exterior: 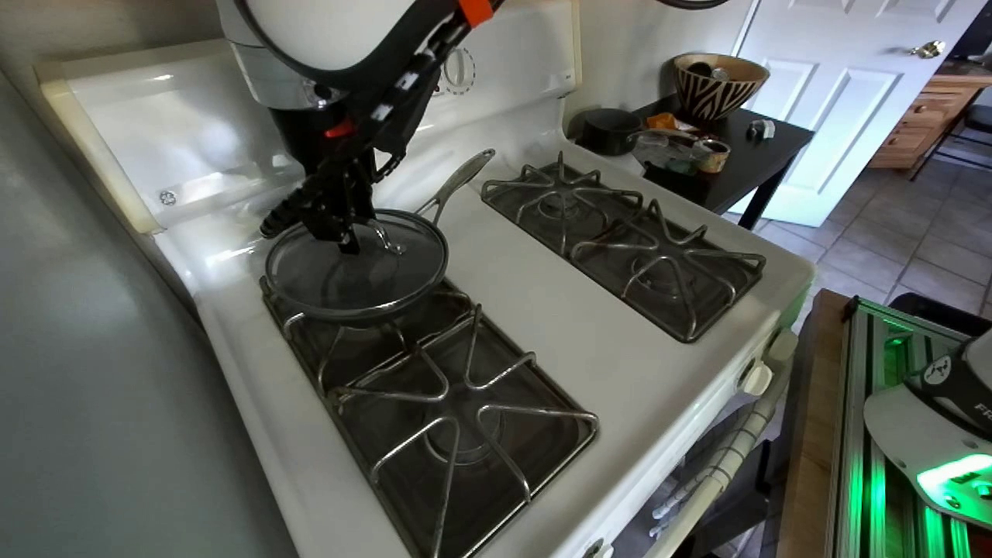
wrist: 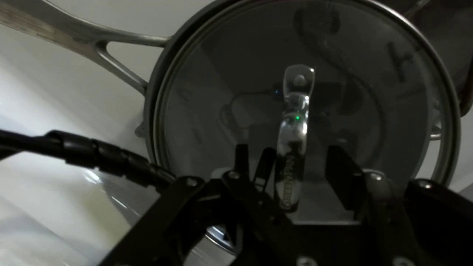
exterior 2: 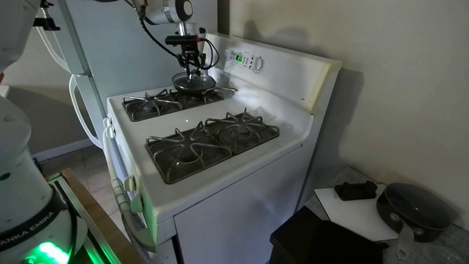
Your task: Put the lid on the pan
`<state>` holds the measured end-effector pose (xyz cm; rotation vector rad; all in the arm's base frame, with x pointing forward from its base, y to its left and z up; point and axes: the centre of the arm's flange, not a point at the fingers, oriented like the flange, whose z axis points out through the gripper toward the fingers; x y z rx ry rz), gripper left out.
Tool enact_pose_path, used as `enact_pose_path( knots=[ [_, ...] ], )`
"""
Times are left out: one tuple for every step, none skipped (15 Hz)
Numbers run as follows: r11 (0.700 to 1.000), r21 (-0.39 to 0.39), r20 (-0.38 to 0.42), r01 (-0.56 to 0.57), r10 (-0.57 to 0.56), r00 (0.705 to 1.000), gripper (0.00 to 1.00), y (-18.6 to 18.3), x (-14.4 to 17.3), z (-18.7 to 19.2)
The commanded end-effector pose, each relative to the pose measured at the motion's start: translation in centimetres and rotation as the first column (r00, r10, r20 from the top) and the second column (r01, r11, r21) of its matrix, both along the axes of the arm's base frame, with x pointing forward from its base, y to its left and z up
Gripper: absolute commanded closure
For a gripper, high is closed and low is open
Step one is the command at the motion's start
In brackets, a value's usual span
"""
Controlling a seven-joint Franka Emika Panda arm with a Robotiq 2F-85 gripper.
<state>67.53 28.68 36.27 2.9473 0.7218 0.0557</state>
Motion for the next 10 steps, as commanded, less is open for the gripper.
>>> enact_pose_path(
  knots=[
    [1.000,0.031,-0.027,-0.004,0.005,1.000,0.69,0.35,0.98,-0.20],
    [0.999,0.032,-0.025,-0.005,0.006,1.000,0.69,0.38,1.02,-0.11],
    [0.999,0.035,-0.023,-0.006,0.006,1.000,0.76,0.41,1.04,0.01],
    [0.999,0.036,-0.021,-0.005,0.006,1.000,0.85,0.40,1.08,0.12],
    [0.999,0.037,-0.018,-0.006,0.007,1.000,0.96,0.31,1.12,0.23],
    [0.999,0.037,-0.015,-0.005,0.005,1.000,1.00,0.26,1.12,0.43],
    [0.999,0.036,-0.015,-0.004,0.005,1.000,1.00,0.23,1.10,0.43],
    [0.999,0.034,-0.016,-0.005,0.005,1.000,1.00,0.20,1.07,0.52],
    [0.999,0.034,-0.014,-0.003,0.004,1.000,0.98,0.18,1.05,0.47],
    [0.999,0.033,-0.013,-0.004,0.004,1.000,0.99,0.19,1.14,0.45]
  ],
)
